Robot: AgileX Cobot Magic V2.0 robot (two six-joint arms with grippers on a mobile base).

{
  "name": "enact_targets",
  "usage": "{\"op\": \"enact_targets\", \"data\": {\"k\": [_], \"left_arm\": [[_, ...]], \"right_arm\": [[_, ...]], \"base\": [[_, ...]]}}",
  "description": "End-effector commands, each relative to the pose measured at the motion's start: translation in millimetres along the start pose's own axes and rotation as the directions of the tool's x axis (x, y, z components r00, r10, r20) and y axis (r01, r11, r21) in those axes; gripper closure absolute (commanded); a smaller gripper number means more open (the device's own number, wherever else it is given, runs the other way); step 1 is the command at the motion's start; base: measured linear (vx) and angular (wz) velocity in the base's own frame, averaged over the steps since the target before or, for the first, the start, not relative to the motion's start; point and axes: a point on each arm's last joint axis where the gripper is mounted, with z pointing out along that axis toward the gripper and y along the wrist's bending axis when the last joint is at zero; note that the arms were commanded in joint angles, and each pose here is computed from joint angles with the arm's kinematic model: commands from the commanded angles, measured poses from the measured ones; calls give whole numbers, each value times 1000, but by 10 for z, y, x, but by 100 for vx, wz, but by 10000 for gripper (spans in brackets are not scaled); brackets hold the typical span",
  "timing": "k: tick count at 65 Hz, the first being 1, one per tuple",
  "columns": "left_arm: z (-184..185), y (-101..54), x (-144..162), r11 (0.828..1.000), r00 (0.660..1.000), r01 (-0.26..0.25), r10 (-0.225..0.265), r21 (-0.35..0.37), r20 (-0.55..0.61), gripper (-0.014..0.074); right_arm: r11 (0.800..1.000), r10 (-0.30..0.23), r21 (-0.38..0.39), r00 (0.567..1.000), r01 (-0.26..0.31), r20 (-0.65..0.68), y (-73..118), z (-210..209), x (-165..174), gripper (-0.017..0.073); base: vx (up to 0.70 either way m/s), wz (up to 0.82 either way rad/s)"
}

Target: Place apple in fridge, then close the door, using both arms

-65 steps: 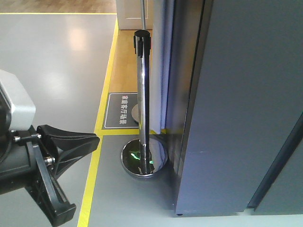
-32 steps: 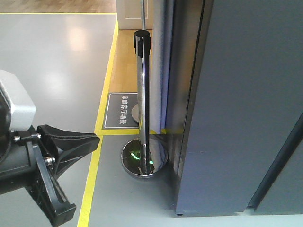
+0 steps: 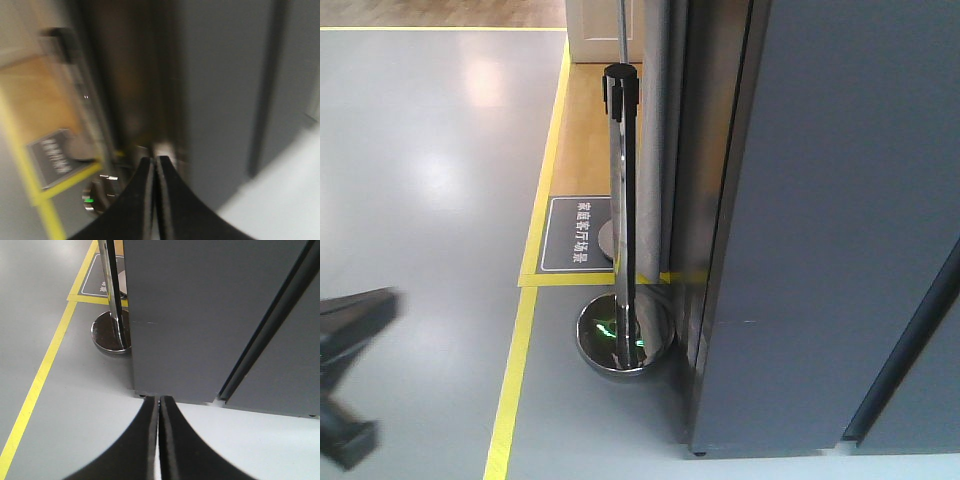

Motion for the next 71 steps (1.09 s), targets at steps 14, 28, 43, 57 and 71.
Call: {"op": "enact_targets", "data": {"k": [14, 28, 43, 57, 71], "left_arm": [[-457, 260, 747, 929, 959, 131, -31, -345, 280, 600], [-467, 275, 1234, 878, 939, 196, -40, -437, 342, 600], [-497, 275, 1267, 861, 937, 201, -30, -467, 348, 600], [-515, 273, 1217, 863, 916, 212, -12, -458, 401, 600], [-515, 275, 1214, 862, 915, 221, -22, -455, 403, 599]], "right_arm": [[1000, 2, 6, 998, -2, 69, -7, -31, -106, 561], [1000, 2, 6, 998, -2, 69, -7, -31, -106, 561], [1000, 2, 6, 998, -2, 69, -6, -34, -103, 561], [1000, 2, 6, 998, -2, 69, -7, -34, -104, 561], [1000, 2, 5, 998, -3, 69, -6, -34, -104, 561]], "base": [[0, 0], [0, 0], [0, 0], [0, 0], [0, 0]]}}
